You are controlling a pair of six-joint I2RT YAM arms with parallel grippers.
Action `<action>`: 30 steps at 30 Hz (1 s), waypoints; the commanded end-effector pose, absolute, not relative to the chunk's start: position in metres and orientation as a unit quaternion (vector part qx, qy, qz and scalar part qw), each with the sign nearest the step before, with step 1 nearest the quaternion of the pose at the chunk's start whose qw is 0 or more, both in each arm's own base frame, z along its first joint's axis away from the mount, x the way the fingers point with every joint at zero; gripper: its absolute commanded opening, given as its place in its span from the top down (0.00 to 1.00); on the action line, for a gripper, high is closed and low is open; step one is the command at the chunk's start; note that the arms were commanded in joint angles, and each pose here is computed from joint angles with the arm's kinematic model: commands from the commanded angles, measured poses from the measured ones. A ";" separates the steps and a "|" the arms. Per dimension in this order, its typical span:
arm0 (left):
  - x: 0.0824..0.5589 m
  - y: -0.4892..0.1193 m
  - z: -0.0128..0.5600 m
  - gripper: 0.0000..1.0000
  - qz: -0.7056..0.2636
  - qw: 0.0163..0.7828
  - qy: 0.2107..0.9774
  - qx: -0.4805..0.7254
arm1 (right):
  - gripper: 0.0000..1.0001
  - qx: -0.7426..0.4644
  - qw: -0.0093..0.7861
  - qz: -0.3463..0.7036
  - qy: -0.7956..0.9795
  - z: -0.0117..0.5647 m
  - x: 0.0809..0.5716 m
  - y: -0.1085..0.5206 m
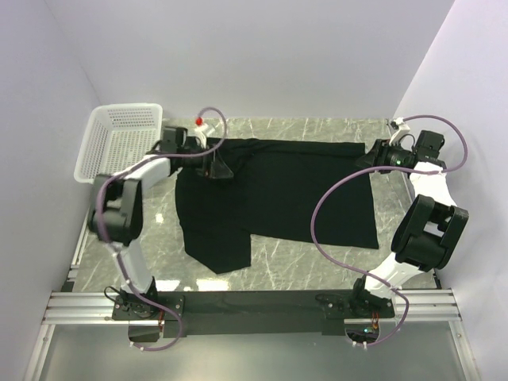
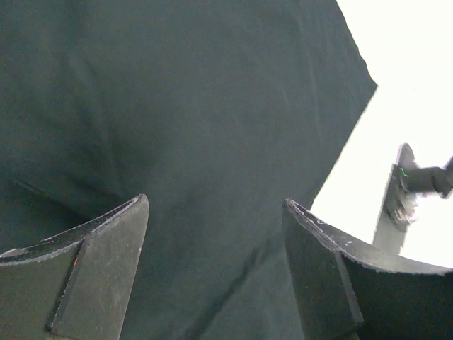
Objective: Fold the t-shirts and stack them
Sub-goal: Fold the tshirt
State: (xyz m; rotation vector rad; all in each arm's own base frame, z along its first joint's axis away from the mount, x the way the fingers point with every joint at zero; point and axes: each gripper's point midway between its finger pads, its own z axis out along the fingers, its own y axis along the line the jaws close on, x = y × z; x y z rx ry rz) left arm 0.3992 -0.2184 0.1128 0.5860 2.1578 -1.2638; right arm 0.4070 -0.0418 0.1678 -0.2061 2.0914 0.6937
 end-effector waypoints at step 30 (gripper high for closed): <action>0.548 -0.216 0.083 0.31 -0.304 0.362 0.880 0.042 | 0.38 -0.077 0.468 0.284 0.834 0.182 0.402 -0.037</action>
